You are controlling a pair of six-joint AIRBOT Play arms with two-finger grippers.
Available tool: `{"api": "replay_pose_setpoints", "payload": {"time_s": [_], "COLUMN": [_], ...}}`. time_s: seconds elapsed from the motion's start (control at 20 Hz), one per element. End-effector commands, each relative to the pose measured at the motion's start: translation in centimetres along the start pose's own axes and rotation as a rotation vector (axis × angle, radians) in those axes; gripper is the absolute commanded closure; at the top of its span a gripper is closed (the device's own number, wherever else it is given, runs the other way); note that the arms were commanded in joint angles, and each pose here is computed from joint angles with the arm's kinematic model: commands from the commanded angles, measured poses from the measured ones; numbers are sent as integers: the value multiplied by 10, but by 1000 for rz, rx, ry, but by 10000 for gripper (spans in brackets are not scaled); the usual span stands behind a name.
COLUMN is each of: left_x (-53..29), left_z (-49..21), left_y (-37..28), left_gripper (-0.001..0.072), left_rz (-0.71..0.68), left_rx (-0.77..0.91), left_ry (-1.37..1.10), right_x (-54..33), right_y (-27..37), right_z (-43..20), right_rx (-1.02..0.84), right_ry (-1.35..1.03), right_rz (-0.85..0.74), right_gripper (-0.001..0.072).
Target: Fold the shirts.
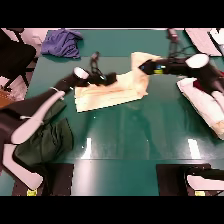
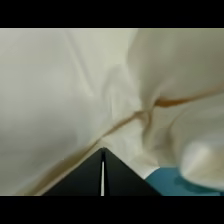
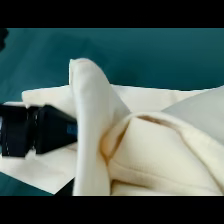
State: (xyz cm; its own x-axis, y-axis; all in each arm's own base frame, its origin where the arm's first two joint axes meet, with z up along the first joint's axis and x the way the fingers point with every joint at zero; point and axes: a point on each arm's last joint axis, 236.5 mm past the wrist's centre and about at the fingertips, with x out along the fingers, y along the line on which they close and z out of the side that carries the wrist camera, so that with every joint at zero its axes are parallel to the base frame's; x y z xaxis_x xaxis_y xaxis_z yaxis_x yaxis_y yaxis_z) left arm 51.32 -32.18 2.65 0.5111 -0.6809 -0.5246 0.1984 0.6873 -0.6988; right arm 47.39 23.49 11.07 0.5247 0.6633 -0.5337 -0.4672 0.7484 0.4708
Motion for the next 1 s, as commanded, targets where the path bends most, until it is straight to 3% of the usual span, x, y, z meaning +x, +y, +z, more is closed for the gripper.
{"api": "replay_pose_setpoints", "payload": {"time_s": [0.0, 0.1, 0.2, 0.45, 0.5, 0.55, 0.6, 0.7, 0.95], "left_x": [-106, -186, -243, -270, -268, -267, -265, -264, -256], "left_z": [86, 131, 150, 133, 128, 126, 124, 121, 99], "left_y": [49, 59, 50, 45, 47, 50, 52, 53, 57], "left_gripper": [683, 683, 683, 682, 682, 682, 682, 682, 682], "left_rz": [210, 324, 352, 390, 394, 396, 398, 400, 395], "left_rx": [27, 99, 148, 202, 204, 203, 201, 199, 228], "left_ry": [-156, -288, -362, -299, -282, -272, -267, -252, -148], "right_x": [61, 94, 125, 184, 189, 191, 189, 181, 122], "right_y": [62, 94, 124, 191, 202, 209, 212, 212, 184], "right_z": [-25, -44, -67, -141, -162, -181, -197, -193, -93], "right_rx": [-78, -140, -214, -314, -325, -323, -327, -295, -244], "right_ry": [103, 158, 215, 403, 466, 533, 595, 602, 421], "right_rz": [112, 159, 199, 346, 379, 403, 425, 461, 454], "right_gripper": [693, 693, 693, 691, 620, 369, 202, 198, 200]}}
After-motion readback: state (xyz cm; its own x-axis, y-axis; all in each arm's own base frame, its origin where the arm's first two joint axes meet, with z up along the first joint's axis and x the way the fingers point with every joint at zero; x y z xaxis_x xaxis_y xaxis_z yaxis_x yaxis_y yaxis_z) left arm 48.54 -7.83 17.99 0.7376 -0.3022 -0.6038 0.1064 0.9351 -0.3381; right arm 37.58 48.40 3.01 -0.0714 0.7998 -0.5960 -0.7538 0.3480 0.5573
